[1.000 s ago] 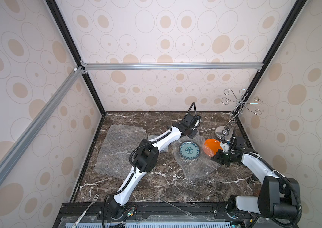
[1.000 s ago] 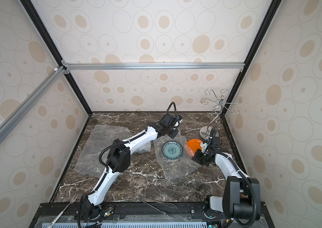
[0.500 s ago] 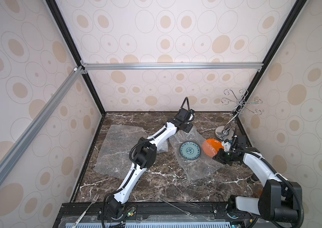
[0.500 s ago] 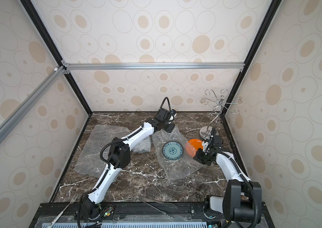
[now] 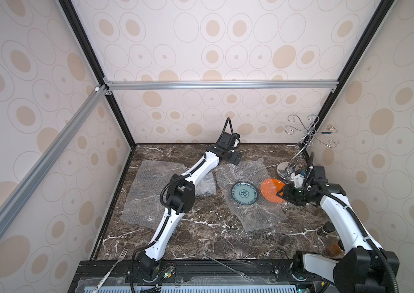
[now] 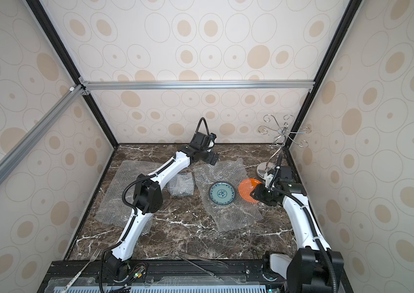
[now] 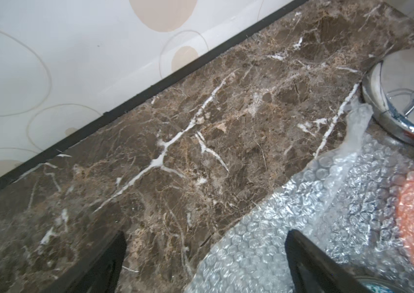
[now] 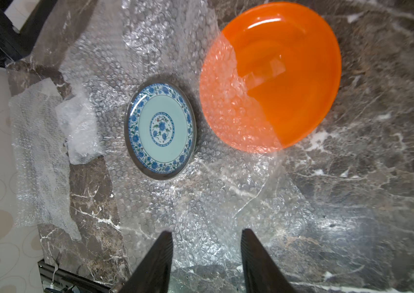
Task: Unpack dinner plates from bubble wrap
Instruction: Unwrap the bubble wrap at the center of the board.
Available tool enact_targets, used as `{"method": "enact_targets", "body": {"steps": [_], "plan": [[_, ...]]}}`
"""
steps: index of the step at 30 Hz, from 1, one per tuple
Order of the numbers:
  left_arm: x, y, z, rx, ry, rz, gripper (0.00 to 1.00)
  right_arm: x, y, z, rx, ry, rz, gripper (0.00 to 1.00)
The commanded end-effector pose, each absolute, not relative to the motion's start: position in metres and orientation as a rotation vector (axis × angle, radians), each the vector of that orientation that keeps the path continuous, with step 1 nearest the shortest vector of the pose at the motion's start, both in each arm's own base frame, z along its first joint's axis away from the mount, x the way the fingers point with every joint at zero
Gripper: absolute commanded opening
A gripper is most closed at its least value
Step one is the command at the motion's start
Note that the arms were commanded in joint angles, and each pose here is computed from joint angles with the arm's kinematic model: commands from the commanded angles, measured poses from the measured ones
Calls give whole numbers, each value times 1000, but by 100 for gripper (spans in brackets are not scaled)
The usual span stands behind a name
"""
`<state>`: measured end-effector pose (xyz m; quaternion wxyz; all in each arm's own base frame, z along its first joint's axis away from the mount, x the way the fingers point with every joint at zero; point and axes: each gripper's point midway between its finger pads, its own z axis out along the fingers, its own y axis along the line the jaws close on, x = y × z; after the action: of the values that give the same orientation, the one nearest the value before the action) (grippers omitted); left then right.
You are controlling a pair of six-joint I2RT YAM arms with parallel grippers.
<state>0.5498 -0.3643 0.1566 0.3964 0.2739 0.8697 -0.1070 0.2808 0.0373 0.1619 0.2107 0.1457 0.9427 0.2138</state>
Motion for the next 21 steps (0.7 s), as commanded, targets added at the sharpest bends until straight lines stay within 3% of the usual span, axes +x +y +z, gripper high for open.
{"method": "enact_targets", "body": {"steps": [1,10,21], "plan": [[541,-356,222,626,2130,-325,100,269,39,178,375,2640,575,49],[480,-331,274,476,2047,-531,100,265,78,191,237,2665,593,54],[407,-284,276,252,2110,-669,100,268,99,159,185,2749,589,70]]}}
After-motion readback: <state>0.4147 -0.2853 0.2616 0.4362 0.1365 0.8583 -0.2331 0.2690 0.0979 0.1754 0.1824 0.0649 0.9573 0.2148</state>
